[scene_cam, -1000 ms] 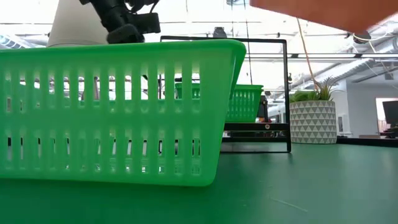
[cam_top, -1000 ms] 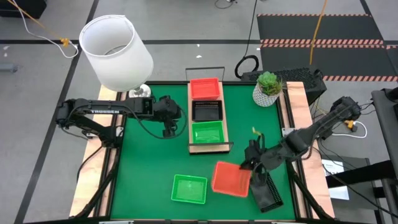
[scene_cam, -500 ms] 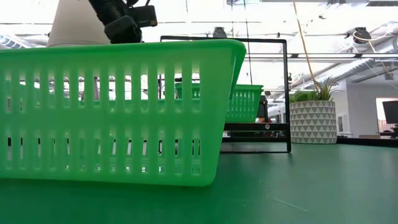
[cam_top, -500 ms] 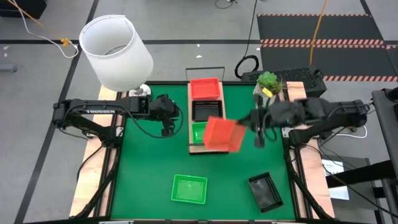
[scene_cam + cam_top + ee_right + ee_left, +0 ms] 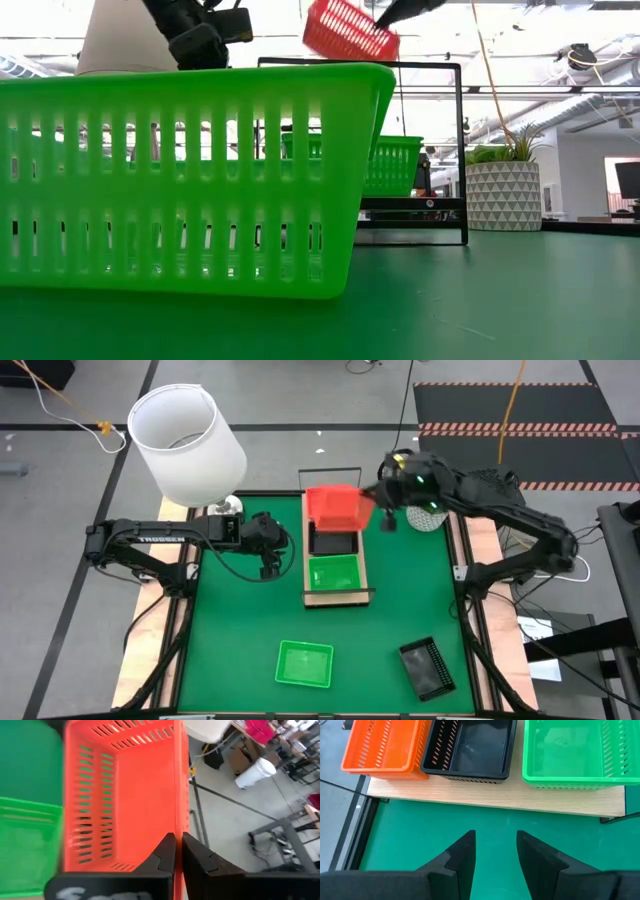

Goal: Stack baskets on shelf by color
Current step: Stack the orange bin on the orange bin on the shelf

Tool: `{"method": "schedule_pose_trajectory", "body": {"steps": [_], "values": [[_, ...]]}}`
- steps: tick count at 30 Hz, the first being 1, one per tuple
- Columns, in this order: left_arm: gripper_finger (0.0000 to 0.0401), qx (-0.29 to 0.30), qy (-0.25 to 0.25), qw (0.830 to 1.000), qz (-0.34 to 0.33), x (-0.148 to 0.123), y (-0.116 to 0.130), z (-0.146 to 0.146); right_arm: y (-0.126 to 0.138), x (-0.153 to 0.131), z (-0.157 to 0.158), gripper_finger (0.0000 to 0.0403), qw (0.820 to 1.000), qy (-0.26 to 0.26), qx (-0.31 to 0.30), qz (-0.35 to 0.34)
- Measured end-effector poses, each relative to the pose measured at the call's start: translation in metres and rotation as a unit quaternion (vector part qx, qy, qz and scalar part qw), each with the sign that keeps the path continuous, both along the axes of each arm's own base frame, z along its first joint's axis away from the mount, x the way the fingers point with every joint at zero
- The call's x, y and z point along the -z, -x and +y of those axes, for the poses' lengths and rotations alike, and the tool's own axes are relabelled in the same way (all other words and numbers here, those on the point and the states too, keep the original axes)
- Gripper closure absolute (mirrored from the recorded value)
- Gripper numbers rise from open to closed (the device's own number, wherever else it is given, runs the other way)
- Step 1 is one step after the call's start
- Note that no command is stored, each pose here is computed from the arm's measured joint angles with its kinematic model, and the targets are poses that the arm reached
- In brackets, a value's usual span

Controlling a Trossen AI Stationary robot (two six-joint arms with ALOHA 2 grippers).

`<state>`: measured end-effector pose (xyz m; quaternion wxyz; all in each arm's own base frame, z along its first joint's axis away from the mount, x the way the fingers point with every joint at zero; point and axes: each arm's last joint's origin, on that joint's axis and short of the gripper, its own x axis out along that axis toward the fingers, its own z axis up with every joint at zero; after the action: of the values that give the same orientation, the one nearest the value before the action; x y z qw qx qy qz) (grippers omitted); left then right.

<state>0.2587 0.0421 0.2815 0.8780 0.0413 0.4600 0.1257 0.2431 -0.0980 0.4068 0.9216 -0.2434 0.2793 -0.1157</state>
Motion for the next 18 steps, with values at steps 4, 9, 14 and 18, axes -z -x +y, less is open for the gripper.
{"method": "schedule_pose_trajectory", "body": {"steps": [4,9,14,18], "values": [[0.0256,-0.010,0.008,1.000,-0.003,0.000,0.000,-0.001,-0.015,0.016,-0.043,0.0394,1.000,0.024,0.008,0.008],[0.0256,-0.003,0.012,1.000,-0.006,0.000,-0.001,-0.007,-0.031,0.043,-0.091,0.0394,1.000,0.012,-0.005,0.006],[0.0256,0.012,0.014,1.000,-0.007,0.000,-0.002,-0.017,-0.040,0.069,-0.123,0.0394,0.998,-0.045,-0.040,0.014],[0.0256,0.024,0.013,1.000,-0.012,-0.001,-0.004,-0.023,-0.046,0.080,-0.142,0.0394,0.996,-0.068,-0.045,0.020]]}}
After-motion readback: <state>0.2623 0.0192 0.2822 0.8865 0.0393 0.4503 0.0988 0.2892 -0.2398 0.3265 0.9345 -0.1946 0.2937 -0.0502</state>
